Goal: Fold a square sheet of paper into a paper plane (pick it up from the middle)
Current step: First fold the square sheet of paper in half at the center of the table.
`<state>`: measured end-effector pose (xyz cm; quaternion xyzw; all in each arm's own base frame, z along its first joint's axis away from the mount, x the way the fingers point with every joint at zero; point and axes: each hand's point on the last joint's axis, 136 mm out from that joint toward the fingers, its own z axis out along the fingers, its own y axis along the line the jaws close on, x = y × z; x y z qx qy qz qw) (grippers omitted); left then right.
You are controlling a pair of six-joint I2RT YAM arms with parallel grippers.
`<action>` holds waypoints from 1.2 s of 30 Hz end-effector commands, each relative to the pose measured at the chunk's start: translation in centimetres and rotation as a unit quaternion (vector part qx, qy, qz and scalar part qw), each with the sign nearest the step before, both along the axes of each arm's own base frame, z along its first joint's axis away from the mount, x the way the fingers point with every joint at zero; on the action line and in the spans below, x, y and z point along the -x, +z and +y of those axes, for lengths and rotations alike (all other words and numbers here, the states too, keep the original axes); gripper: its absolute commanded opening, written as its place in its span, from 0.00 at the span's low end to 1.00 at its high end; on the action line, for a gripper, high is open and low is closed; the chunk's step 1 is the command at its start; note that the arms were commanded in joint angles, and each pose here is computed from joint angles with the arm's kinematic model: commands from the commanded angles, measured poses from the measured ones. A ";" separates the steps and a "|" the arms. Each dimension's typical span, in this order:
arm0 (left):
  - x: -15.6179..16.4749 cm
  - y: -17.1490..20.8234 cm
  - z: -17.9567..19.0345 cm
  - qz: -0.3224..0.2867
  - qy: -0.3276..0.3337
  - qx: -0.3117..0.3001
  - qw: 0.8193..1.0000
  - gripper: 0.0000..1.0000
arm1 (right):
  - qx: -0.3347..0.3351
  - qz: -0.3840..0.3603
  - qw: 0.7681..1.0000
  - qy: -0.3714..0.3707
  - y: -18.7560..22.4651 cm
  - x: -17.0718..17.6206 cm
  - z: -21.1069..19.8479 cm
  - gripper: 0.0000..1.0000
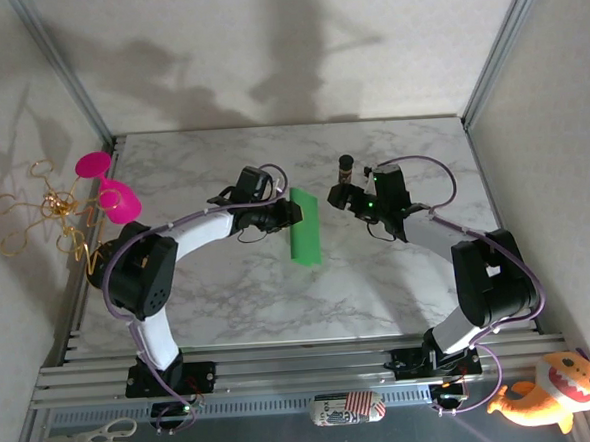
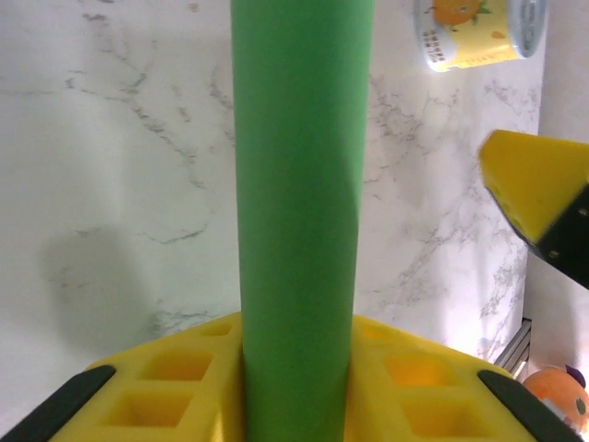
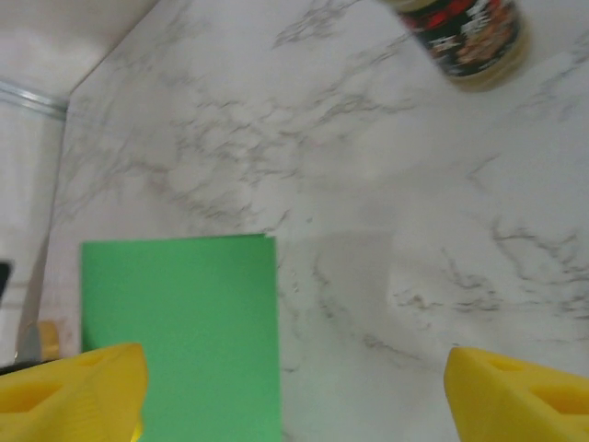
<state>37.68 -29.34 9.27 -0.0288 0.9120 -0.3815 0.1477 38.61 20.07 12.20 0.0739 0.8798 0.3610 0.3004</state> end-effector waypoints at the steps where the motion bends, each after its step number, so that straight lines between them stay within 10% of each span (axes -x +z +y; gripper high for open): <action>1: -0.3 -2.8 1.7 0.019 0.006 -0.019 1.000 0.27 | -0.037 0.006 0.998 0.049 -0.2 1.0 1.7 0.76; 10: -0.1 -6.5 4.7 0.037 0.015 -0.077 0.996 0.26 | -0.008 0.034 0.996 0.082 -2.4 1.9 4.8 0.59; 20: -0.2 -7.5 5.3 0.041 0.014 -0.095 0.995 0.25 | 0.025 0.083 0.989 0.119 -5.6 2.2 9.3 0.17; 36: -0.2 -8.0 6.1 0.043 0.024 -0.112 0.992 0.28 | 0.061 0.156 0.975 0.148 -10.7 3.6 10.8 0.09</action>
